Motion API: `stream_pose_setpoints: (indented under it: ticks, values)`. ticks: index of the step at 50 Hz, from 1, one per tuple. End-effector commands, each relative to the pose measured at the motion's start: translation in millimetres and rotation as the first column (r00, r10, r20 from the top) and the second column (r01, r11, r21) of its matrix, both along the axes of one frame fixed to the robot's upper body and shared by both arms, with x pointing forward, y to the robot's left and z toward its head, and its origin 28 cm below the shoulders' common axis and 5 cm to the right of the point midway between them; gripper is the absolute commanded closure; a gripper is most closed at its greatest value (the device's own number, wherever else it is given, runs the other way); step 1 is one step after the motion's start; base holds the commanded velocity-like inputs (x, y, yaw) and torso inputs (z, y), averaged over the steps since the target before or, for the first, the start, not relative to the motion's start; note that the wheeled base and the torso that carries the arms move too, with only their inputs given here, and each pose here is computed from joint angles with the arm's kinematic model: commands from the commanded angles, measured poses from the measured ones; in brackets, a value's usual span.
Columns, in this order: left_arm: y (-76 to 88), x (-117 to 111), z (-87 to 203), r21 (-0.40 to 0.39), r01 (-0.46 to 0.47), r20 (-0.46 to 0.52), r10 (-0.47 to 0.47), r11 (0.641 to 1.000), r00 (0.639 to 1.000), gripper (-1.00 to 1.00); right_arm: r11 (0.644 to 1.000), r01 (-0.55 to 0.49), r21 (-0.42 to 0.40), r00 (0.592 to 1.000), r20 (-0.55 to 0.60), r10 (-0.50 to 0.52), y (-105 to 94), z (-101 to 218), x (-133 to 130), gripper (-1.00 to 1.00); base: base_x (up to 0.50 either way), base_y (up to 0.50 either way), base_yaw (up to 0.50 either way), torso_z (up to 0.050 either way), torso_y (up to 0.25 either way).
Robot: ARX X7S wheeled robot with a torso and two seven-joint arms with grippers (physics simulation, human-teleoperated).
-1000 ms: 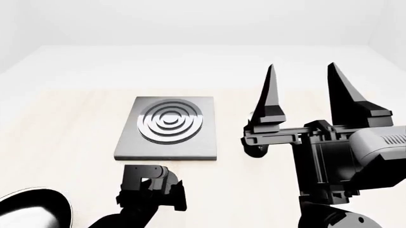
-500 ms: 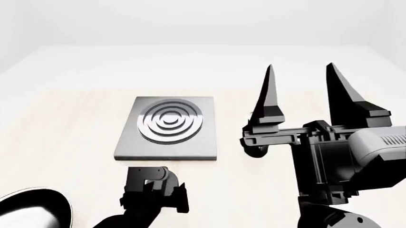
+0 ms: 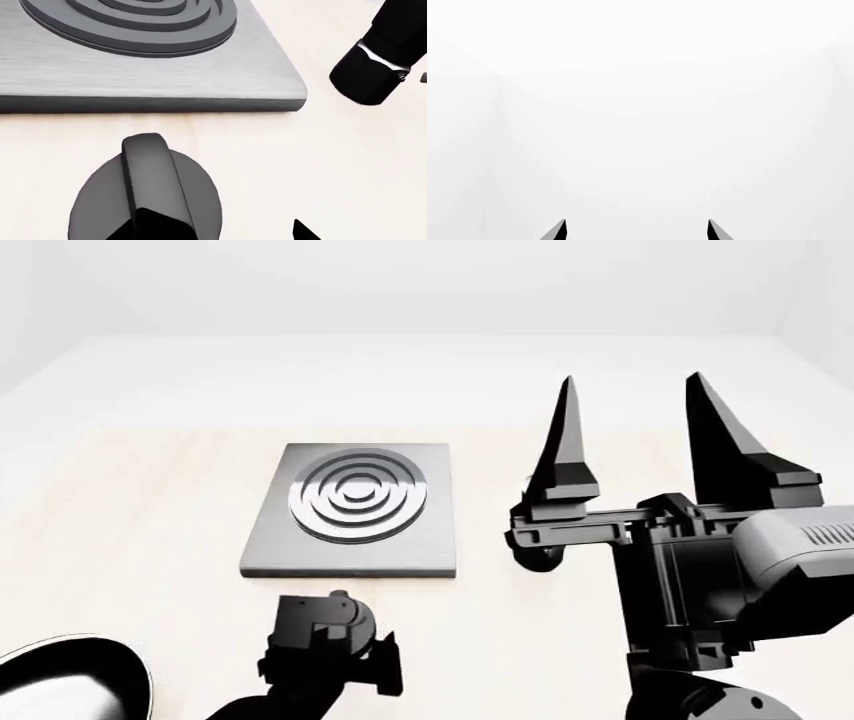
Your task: Turn on the stove and put the moka pot on it.
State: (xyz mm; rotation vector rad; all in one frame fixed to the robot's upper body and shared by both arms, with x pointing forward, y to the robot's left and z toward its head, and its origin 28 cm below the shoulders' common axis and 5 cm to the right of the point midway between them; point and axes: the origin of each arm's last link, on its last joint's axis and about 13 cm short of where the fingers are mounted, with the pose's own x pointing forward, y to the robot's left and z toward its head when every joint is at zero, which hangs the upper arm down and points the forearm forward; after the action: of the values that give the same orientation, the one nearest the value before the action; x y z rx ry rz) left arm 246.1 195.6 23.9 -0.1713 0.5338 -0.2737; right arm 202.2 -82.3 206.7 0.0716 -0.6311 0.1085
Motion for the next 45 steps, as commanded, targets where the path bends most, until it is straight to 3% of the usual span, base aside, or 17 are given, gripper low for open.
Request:
stream_pose_setpoints:
  ticks: [1, 20, 26, 29, 32, 33, 35, 36, 40, 41, 43, 45]
  values:
    - [-16.8, -5.5, 1.2, -0.051, 0.081, -0.009, -0.082, 0.995, 0.997, -1.00, 1.000, 0.000, 0.002, 1.000, 0.000, 0.000, -0.2, 0.5, -0.1, -1.00, 0.00, 0.00, 0.00, 0.000, 0.000]
    - [-35.0, -8.8, 22.8, -0.045, 0.190, 0.038, -0.188, 0.981, 0.981, -1.00, 1.000, 0.000, 0.004, 1.000, -0.001, 0.000, -1.5, 0.8, -0.4, -1.00, 0.00, 0.00, 0.00, 0.000, 0.000]
    - [-30.5, -1.6, 54.2, -0.017, 0.174, 0.153, -0.170, 0.985, 0.974, -1.00, 1.000, -0.004, 0.001, 1.000, 0.000, 0.004, -1.0, 1.3, -0.6, -1.00, 0.00, 0.00, 0.00, 0.000, 0.000]
    - [-28.0, -2.1, 73.4, 0.023, 0.182, 0.242, -0.182, 0.983, 0.953, -1.00, 1.000, -0.001, 0.002, 1.000, 0.000, 0.001, -1.7, 1.7, 0.1, -1.00, 0.00, 0.00, 0.00, 0.000, 0.000]
    - [-23.6, -4.5, 96.3, 0.061, 0.163, 0.343, -0.174, 0.985, 0.923, -1.00, 1.000, 0.000, -0.001, 1.000, -0.003, 0.000, -1.3, 0.4, 1.6, -1.00, 0.00, 0.00, 0.00, 0.000, 0.000]
    - [-20.1, -5.7, 107.6, 0.121, 0.133, 0.410, -0.171, 0.984, 0.896, -1.00, 1.000, 0.000, -0.002, 1.000, -0.005, 0.000, -1.2, -0.2, 2.6, -1.00, 0.00, 0.00, 0.00, 0.000, 0.000]
    - [-16.9, -8.1, 120.2, 0.099, 0.117, 0.482, -0.150, 0.988, 0.863, -1.00, 1.000, 0.001, -0.001, 1.000, -0.010, -0.001, -1.3, -0.9, 4.1, -1.00, 0.00, 0.00, 0.00, 0.000, 0.000]
    - [-15.2, -9.0, 124.9, 0.126, 0.094, 0.518, -0.146, 0.988, 0.843, -1.00, 1.000, 0.002, -0.002, 1.000, -0.010, -0.002, -1.4, -1.0, 4.6, -1.00, 0.00, 0.00, 0.00, 0.000, 0.000]
    - [-5.5, -18.1, 151.7, 0.157, -0.008, 0.687, -0.104, 0.988, 0.719, -1.00, 1.000, 0.012, -0.005, 1.000, -0.018, -0.012, -2.6, -2.3, 9.1, -1.00, 0.00, 0.00, 0.00, 0.000, 0.000]
    - [-1.9, -23.6, 161.6, 0.180, -0.063, 0.753, -0.097, 0.982, 0.650, -1.00, 1.000, 0.020, -0.006, 0.999, -0.026, -0.021, -3.7, -3.0, 12.3, -1.00, 0.00, 0.00, 0.00, 0.000, 0.000]
    - [1.0, -30.4, 170.8, 0.201, -0.093, 0.797, -0.108, 0.975, 0.595, -1.00, 1.000, 0.029, -0.008, 0.999, -0.033, -0.029, -5.2, -4.3, 16.7, -1.00, 0.00, 0.00, 0.00, 0.000, 0.000]
    - [2.7, -34.2, 173.9, 0.216, -0.123, 0.819, -0.111, 0.969, 0.563, -1.00, 0.999, 0.034, -0.010, 0.999, -0.039, -0.035, -6.0, -5.3, 20.0, -1.00, 0.00, 0.00, 0.00, 0.000, 0.000]
